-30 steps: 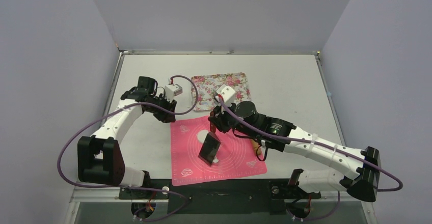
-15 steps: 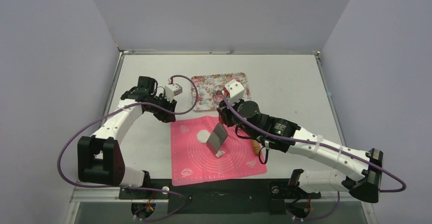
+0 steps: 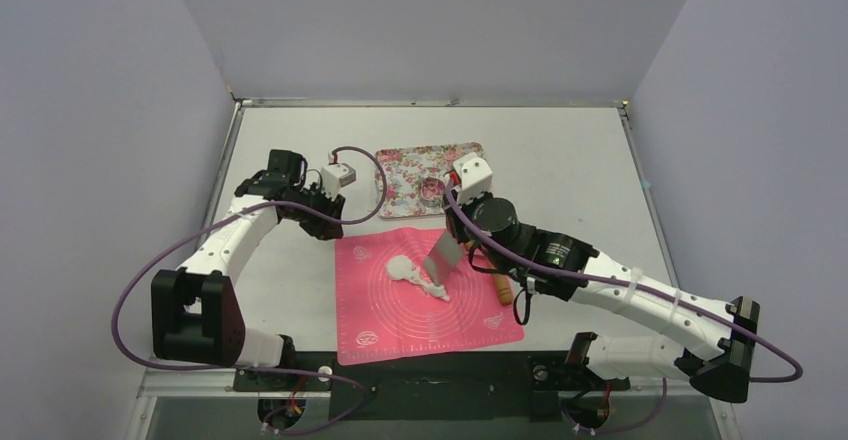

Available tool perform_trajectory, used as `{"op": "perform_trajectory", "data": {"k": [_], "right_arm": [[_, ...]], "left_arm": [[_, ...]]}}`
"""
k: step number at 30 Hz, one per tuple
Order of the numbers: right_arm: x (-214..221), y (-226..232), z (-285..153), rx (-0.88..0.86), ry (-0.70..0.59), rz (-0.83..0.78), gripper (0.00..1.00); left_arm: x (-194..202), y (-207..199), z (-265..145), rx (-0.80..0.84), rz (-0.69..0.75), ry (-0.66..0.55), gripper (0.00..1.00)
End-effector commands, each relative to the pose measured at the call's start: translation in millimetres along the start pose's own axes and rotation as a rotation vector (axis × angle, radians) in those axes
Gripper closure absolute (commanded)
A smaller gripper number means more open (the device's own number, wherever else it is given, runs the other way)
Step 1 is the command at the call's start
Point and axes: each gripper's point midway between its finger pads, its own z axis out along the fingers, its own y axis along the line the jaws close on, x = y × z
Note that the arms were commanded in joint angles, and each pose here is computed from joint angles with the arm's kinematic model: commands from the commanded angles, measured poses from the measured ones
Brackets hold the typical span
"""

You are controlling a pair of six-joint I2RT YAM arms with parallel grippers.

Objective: Roll out the dumpling wrappers from the dough
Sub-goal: Remove the dumpling wrapper from the work surface.

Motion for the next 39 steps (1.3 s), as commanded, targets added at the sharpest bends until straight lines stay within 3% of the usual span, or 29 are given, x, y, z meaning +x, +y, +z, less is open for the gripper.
{"op": "perform_trajectory", "data": {"k": [1, 8, 22, 29, 39], "right_arm": [[11, -52, -13, 0.17, 0.05, -0.126, 1.0], [1, -59, -21, 0.17, 0.029, -0.101, 1.0], [-74, 2, -38, -0.112, -0.15, 0.007, 1.0], [-58, 56, -21, -0.277, -0.101, 0.028, 1.0], [-29, 63, 8, -0.233, -0.018, -0.017, 1.0]], "left_arm": [[-21, 1, -10, -0.011, 0.032, -0.074, 0.76], [-14, 0, -3, 0.007, 0.025, -0.05, 0.76], [-14, -1, -6, 0.005, 0.031, -0.059, 0.76], [-15, -1, -7, 0.002, 0.03, -0.063, 0.76], [-13, -1, -6, 0.0, 0.026, -0.059, 0.76]]}}
